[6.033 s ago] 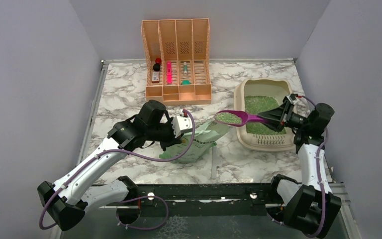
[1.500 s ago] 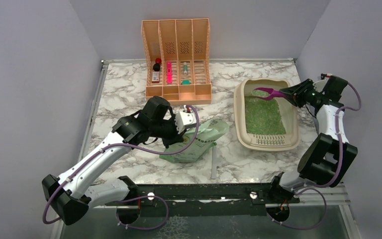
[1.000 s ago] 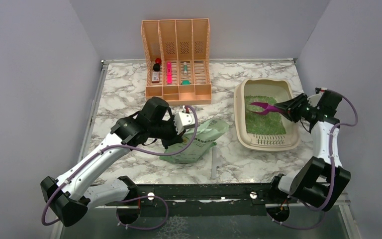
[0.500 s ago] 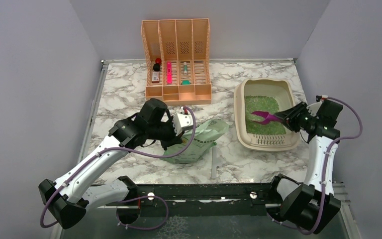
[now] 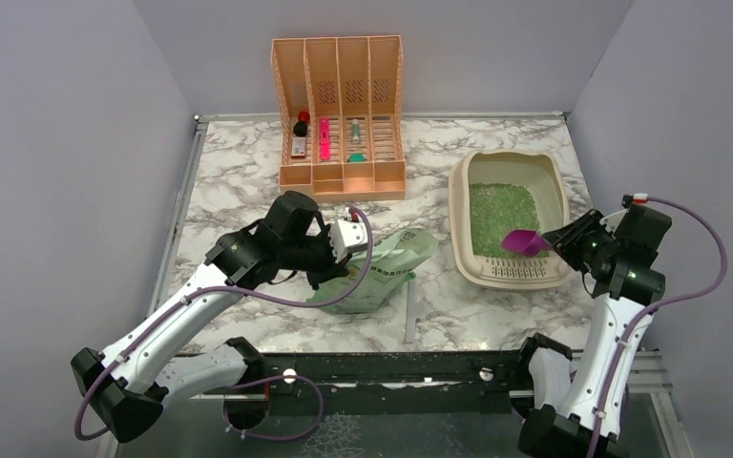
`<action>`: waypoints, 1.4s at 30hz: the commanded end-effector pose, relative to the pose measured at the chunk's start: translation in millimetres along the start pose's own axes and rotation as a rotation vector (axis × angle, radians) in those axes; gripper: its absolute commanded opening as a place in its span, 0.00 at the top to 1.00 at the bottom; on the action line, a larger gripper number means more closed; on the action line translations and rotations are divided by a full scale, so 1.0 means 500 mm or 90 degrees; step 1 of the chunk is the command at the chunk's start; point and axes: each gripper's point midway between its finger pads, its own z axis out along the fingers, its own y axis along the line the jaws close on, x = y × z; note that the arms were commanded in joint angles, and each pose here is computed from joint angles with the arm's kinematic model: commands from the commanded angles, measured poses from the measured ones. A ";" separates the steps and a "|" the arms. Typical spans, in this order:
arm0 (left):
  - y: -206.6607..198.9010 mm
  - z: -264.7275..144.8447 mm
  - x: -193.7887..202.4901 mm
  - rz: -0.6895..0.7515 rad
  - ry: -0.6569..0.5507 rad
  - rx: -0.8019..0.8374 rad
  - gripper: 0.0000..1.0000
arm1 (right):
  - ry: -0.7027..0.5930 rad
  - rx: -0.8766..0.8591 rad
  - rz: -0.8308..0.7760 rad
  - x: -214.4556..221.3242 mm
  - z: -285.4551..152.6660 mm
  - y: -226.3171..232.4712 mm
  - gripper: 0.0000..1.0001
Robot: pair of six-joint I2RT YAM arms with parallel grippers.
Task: Fill the litter box with clean litter
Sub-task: Pour the cat litter into the litter box.
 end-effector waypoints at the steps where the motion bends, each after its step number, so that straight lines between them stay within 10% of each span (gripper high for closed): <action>1: -0.014 -0.024 -0.067 0.050 -0.092 0.008 1.00 | -0.059 0.087 -0.040 -0.042 -0.056 -0.020 0.99; 7: -0.012 -0.029 -0.065 0.058 -0.094 0.000 1.00 | -0.113 0.090 -0.079 -0.109 -0.084 0.008 0.99; 42: 0.008 -0.020 -0.067 0.062 -0.092 -0.024 1.00 | 0.175 -0.517 -0.065 -0.030 -0.160 0.336 0.99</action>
